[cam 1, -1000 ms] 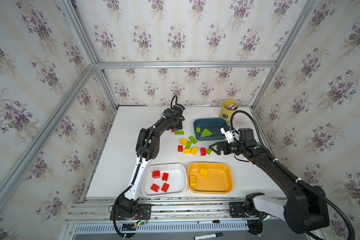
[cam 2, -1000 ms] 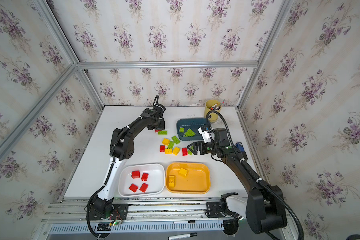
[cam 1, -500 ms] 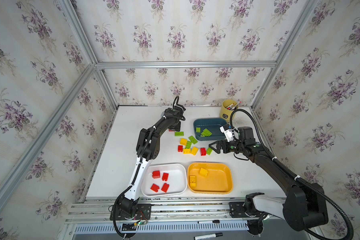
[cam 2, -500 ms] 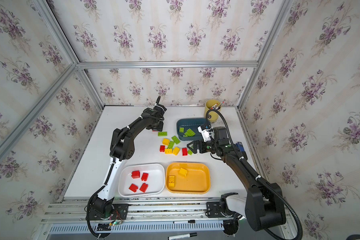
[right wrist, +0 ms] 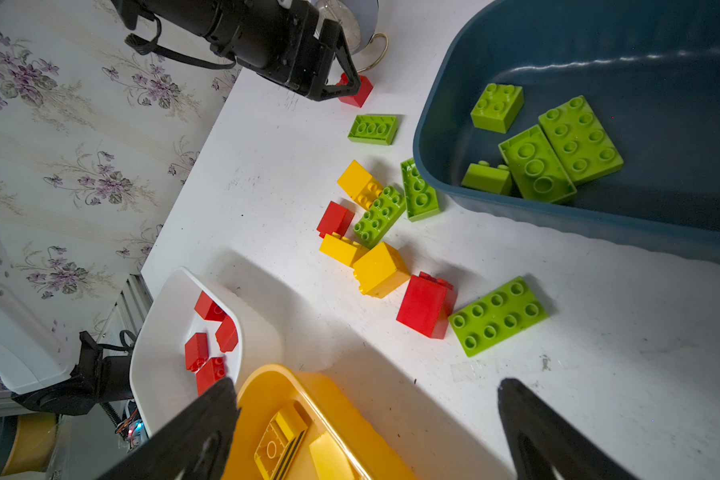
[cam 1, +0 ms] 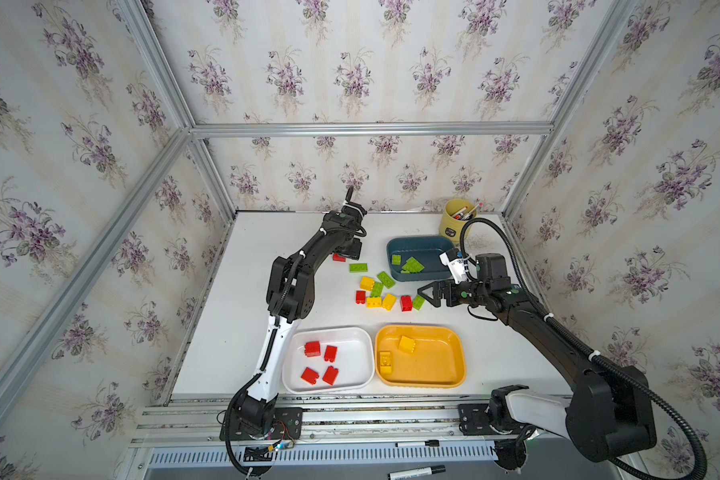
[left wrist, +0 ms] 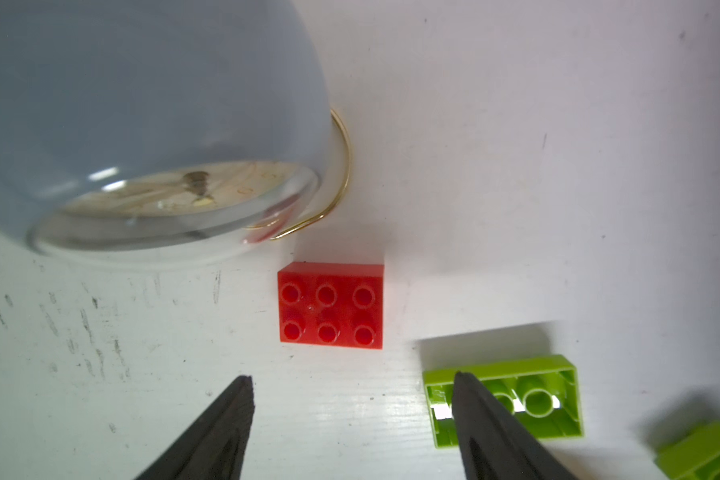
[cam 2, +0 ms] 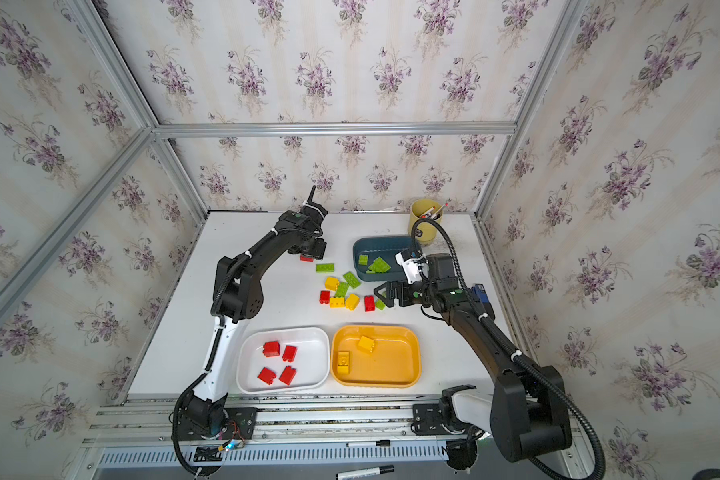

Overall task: Sort the legos into containers by color
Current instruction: 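Lower the left gripper and grasp a small red brick near the clock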

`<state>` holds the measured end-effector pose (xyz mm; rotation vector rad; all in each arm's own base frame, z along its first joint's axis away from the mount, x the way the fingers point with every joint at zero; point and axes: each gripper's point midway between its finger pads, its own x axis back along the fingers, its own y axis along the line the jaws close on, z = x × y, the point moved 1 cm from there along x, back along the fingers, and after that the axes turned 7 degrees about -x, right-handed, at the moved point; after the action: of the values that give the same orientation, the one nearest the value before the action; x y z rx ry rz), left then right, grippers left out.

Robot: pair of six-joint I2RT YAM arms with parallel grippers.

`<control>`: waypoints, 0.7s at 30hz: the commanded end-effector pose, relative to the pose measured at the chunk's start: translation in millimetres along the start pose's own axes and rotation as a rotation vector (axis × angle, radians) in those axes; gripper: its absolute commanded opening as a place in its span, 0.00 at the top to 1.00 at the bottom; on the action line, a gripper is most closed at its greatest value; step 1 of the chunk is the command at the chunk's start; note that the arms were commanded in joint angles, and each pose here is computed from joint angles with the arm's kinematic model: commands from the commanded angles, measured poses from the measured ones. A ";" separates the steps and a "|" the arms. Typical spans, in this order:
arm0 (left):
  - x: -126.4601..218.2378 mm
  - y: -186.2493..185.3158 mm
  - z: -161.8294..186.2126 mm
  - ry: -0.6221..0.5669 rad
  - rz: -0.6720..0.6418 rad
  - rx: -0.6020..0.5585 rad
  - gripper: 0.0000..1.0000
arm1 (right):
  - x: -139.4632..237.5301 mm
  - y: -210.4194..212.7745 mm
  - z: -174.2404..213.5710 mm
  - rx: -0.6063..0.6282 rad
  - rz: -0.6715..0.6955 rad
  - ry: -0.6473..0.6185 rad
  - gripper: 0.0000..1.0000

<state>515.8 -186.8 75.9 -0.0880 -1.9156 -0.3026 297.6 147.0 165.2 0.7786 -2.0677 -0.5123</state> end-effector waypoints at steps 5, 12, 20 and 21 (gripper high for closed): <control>7.0 6.7 -5.0 -0.014 0.013 0.511 0.20 | 2.1 7.5 -10.2 0.036 -0.025 -0.025 0.00; -8.4 16.1 18.2 0.043 -0.043 0.986 0.21 | 3.9 7.5 -8.0 0.038 -0.020 -0.024 0.00; -20.5 10.6 -0.3 0.027 0.025 1.079 0.22 | 2.5 5.7 -6.5 0.038 -0.019 -0.017 0.00; -20.4 12.1 -0.9 0.021 0.021 1.081 0.22 | 2.5 5.8 -6.9 0.038 -0.019 -0.018 0.00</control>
<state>519.6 -174.2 51.5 0.5705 -1.8079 0.6819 296.2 147.0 166.2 0.7854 -2.0690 -0.5061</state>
